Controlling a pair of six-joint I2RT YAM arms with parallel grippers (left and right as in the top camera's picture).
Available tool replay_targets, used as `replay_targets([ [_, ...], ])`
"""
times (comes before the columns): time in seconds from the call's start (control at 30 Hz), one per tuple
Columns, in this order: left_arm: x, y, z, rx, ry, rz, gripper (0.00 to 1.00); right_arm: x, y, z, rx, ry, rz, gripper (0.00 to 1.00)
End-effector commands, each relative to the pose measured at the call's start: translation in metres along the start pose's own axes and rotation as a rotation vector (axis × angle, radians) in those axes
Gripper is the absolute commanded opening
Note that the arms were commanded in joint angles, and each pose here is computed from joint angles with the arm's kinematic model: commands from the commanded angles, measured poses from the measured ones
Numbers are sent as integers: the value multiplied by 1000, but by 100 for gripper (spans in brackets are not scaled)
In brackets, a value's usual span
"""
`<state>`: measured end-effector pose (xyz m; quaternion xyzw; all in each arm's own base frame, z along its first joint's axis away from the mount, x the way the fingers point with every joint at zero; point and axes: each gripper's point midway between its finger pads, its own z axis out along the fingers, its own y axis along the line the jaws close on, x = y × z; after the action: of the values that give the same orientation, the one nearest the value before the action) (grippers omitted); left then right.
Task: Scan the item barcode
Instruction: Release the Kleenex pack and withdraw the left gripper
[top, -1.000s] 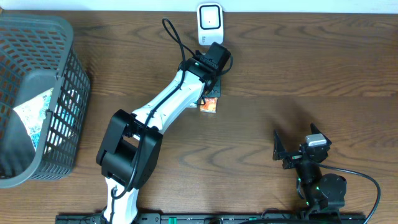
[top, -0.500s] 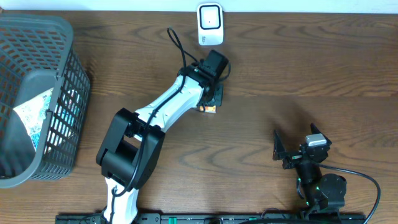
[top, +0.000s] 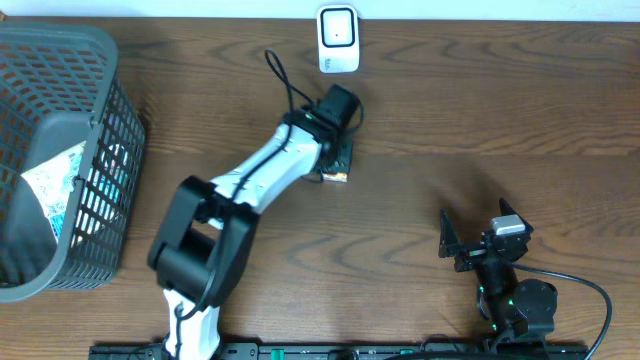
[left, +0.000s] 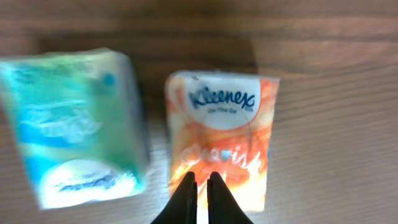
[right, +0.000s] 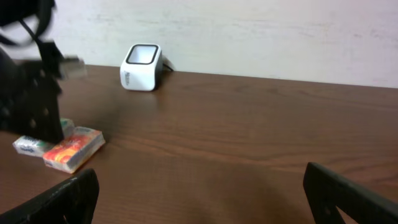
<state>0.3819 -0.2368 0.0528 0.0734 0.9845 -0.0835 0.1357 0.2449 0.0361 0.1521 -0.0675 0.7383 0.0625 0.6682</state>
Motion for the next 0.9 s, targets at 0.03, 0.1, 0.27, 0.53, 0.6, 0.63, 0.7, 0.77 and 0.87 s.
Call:
replay_targets([
  [0.03, -76, 17, -140, 51, -318, -30, 26, 2, -2, 0, 10, 5, 15, 99],
  [0.1, -87, 38, -188, 42, -411, -70, 35, 2, -2, 0, 10, 5, 15, 99],
  [0.27, -83, 128, -300, -64, -649, -253, 46, 2, -2, 0, 10, 5, 15, 99],
  [0.53, 3, 297, -369, -384, -700, -726, 48, 2, -2, 0, 10, 5, 15, 99],
  [0.6, 26, 329, -363, -431, -654, -852, 48, 2, -2, 0, 10, 5, 15, 99],
  [0.63, 36, 342, -357, -448, -628, -905, 48, 2, -2, 0, 10, 5, 15, 99],
  [0.7, 51, 362, -340, -465, -565, -974, 48, 2, -2, 0, 10, 5, 15, 99],
  [0.77, 61, 377, -319, -473, -495, -1032, 51, 2, -2, 0, 10, 5, 15, 99],
  [0.87, 68, 394, -285, -473, -395, -1092, 57, 2, -2, 0, 10, 5, 15, 99],
])
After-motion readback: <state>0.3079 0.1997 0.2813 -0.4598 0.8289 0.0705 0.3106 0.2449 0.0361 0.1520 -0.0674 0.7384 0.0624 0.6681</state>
